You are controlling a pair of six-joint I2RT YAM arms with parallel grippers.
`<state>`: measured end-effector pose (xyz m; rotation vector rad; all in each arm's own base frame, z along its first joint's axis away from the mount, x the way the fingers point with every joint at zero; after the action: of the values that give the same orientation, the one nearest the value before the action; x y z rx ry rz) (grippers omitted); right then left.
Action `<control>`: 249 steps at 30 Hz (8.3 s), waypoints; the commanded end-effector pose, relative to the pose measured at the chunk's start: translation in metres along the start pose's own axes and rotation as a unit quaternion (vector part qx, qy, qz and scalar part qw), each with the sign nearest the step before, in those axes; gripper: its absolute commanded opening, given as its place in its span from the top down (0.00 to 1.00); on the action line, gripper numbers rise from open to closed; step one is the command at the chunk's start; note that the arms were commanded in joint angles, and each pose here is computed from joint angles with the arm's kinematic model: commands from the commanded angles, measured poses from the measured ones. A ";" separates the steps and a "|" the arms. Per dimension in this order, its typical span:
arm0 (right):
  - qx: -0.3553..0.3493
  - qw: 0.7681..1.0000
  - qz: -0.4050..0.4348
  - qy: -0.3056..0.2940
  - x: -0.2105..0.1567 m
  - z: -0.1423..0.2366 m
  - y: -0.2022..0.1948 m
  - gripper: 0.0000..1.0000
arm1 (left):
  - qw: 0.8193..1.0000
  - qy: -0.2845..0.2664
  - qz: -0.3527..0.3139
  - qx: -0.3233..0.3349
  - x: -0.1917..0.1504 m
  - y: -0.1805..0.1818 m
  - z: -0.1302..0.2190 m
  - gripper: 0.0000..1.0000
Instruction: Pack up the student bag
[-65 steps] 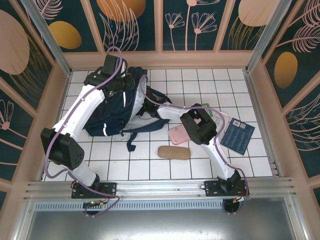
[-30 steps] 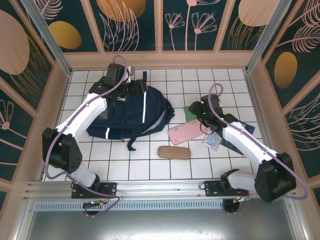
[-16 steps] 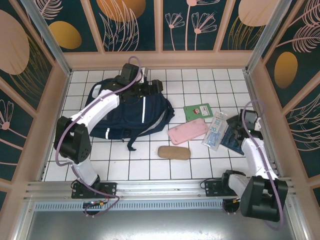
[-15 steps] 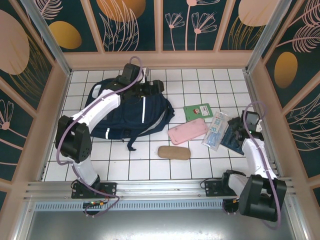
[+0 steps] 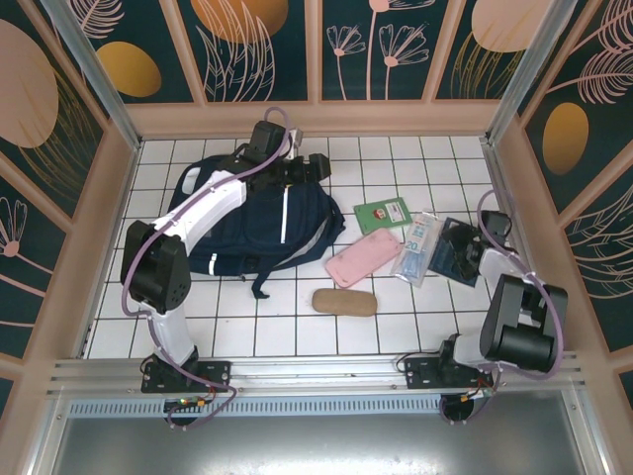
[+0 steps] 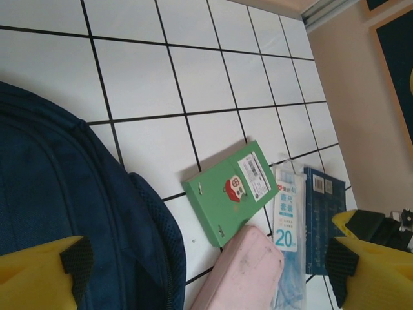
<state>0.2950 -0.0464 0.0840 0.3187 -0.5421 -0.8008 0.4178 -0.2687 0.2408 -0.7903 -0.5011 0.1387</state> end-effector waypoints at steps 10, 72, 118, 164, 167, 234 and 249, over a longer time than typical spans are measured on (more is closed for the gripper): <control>0.081 0.993 0.051 0.072 -0.026 -0.034 0.090 0.21 | 1.000 0.024 0.009 0.004 -0.017 -0.009 -0.032 0.14; 0.113 0.976 0.172 0.077 -0.008 -0.020 0.061 0.61 | 0.972 0.233 -0.016 -0.003 -0.213 -0.027 -0.250 0.61; -0.018 0.961 0.239 0.140 -0.037 -0.055 0.042 0.53 | 0.980 0.199 -0.016 0.019 -0.174 -0.023 -0.227 0.44; 0.085 0.951 0.258 0.150 -0.055 -0.055 0.090 0.54 | 0.964 0.227 0.035 -0.133 -0.147 -0.075 -0.190 0.50; 0.086 0.951 0.258 0.149 -0.055 -0.054 0.090 0.54 | 0.958 0.234 0.047 -0.160 -0.146 -0.079 -0.186 0.51; 0.404 0.898 0.160 0.074 -0.011 0.069 0.158 1.00 | 0.937 -0.028 -0.112 0.329 -0.024 0.072 -0.038 0.35; 0.404 0.896 0.160 0.091 -0.022 0.058 0.167 1.00 | 0.927 0.011 -0.134 0.351 -0.046 0.084 -0.057 0.31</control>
<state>0.3402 0.0732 0.1909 1.0277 -0.6560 -0.2231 0.4143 -0.2558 0.1384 -0.0640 -0.5103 0.0923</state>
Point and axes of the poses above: each hand's point on the last joint's axis, 136 mm out from that joint toward the fingers, its own z axis back along the fingers, its own y axis along the line the jaws close on, x = y × z, the point moved 5 cm from there along z, back along the fingers, and after that the axes turned 12 degrees about z, right-handed, at the moved point
